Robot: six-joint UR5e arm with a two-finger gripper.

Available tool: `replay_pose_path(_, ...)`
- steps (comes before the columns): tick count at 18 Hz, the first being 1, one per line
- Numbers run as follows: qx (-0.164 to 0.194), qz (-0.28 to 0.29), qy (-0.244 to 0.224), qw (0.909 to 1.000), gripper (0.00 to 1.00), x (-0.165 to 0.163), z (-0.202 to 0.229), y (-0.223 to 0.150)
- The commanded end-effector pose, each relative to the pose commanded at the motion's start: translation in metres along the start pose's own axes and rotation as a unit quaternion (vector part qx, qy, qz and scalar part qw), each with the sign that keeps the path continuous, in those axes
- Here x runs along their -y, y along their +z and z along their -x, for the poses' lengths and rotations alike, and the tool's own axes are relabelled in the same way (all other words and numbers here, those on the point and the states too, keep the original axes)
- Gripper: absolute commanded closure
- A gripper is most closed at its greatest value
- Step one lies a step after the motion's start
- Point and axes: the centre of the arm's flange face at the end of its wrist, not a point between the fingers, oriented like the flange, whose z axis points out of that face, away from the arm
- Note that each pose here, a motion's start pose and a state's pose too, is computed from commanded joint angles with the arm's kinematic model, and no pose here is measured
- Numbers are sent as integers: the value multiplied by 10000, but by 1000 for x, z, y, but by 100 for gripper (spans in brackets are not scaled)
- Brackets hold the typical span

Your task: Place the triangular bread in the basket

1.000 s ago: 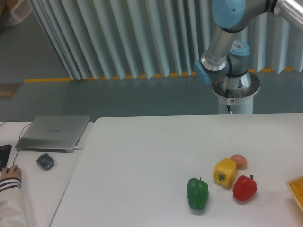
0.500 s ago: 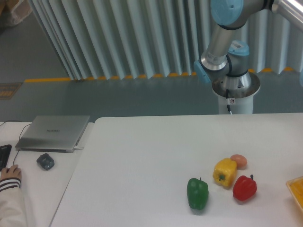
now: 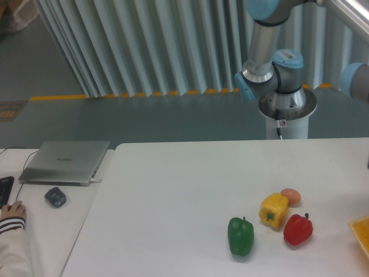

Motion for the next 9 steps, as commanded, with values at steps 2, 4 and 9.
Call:
replay_pose_path(2,-281,-38,115,9995,0,18,-10,-1)
replay_pose_path(4,-448,-72,236,9987,0,39,-22,-6)
replay_pose_path(9,-549,-69,155,9983,0,57,-35,-10)
